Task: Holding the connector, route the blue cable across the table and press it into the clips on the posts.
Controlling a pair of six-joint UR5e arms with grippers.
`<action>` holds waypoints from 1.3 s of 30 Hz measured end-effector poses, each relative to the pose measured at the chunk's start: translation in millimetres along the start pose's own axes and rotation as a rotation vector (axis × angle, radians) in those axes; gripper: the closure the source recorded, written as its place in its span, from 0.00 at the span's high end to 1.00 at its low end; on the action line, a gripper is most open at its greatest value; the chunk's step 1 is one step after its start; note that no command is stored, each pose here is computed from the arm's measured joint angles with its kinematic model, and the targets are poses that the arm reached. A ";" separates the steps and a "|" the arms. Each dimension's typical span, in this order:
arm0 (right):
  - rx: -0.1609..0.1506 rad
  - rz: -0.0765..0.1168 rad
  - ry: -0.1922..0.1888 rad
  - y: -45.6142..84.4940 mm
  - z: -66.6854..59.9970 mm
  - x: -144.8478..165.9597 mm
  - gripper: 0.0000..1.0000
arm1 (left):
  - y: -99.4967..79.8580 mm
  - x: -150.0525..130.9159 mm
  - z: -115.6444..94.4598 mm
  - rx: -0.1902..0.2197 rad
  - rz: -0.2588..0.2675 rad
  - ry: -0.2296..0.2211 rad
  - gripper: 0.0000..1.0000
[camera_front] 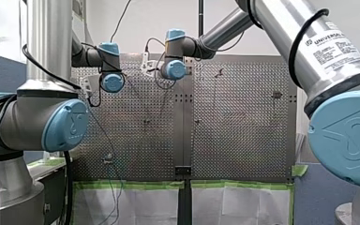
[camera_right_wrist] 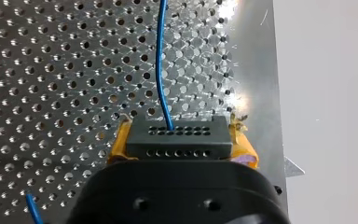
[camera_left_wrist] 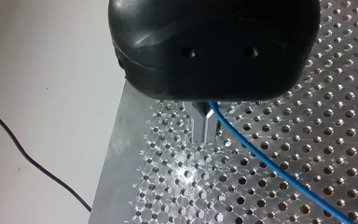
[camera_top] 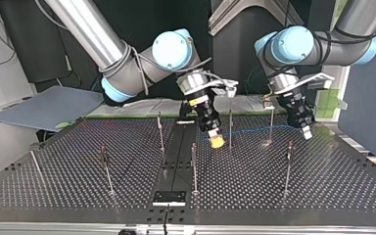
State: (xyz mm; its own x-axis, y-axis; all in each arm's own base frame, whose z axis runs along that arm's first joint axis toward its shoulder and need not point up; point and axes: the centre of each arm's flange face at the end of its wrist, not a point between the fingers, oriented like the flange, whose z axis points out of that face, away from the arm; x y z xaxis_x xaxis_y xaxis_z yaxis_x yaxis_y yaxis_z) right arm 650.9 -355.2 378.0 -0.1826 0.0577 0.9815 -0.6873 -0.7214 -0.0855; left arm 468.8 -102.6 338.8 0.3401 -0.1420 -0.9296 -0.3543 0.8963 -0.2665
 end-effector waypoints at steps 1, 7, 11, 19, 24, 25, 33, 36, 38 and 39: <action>0.000 0.000 0.002 0.0 1.7 0.9 0.00 | -0.1 0.2 2.0 0.003 0.000 0.000 0.00; -0.001 0.000 0.011 -0.3 9.0 8.5 0.00 | -2.5 1.1 15.3 0.024 -0.002 -0.009 0.00; 0.000 0.001 0.017 -0.7 11.9 14.3 0.00 | -2.8 -3.8 25.0 0.032 -0.012 -0.028 0.00; -0.005 0.001 0.023 2.0 14.9 17.6 0.00 | -2.1 -0.7 42.4 0.048 -0.009 -0.028 0.00; -0.009 0.000 0.023 5.5 16.3 17.5 0.00 | -2.6 13.6 53.9 0.055 -0.006 -0.017 0.00; -0.010 0.000 0.024 6.3 16.6 17.8 0.00 | -2.4 16.1 56.2 0.054 -0.006 -0.016 0.00; -0.018 -0.002 0.036 12.2 20.9 23.8 0.00 | -2.2 19.8 73.6 0.065 -0.020 -0.029 0.00; -0.020 -0.001 0.044 14.3 23.1 28.1 0.00 | -3.2 15.9 79.3 0.076 -0.025 -0.039 0.00; -0.022 -0.001 0.048 15.8 24.7 31.3 0.00 | -3.6 14.0 82.4 0.083 -0.029 -0.043 0.00; -0.023 -0.001 0.050 16.5 25.4 32.6 0.00 | -3.5 13.4 83.5 0.085 -0.030 -0.044 0.00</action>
State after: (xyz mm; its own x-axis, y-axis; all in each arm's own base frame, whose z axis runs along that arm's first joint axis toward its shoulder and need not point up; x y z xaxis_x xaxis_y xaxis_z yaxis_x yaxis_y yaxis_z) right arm 651.4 -382.7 413.0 -0.2165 0.0931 0.9718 -0.7036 -0.7050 -0.0893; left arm 547.3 -72.6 348.5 0.3883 -0.1520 -0.9089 -0.2688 0.9247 -0.2695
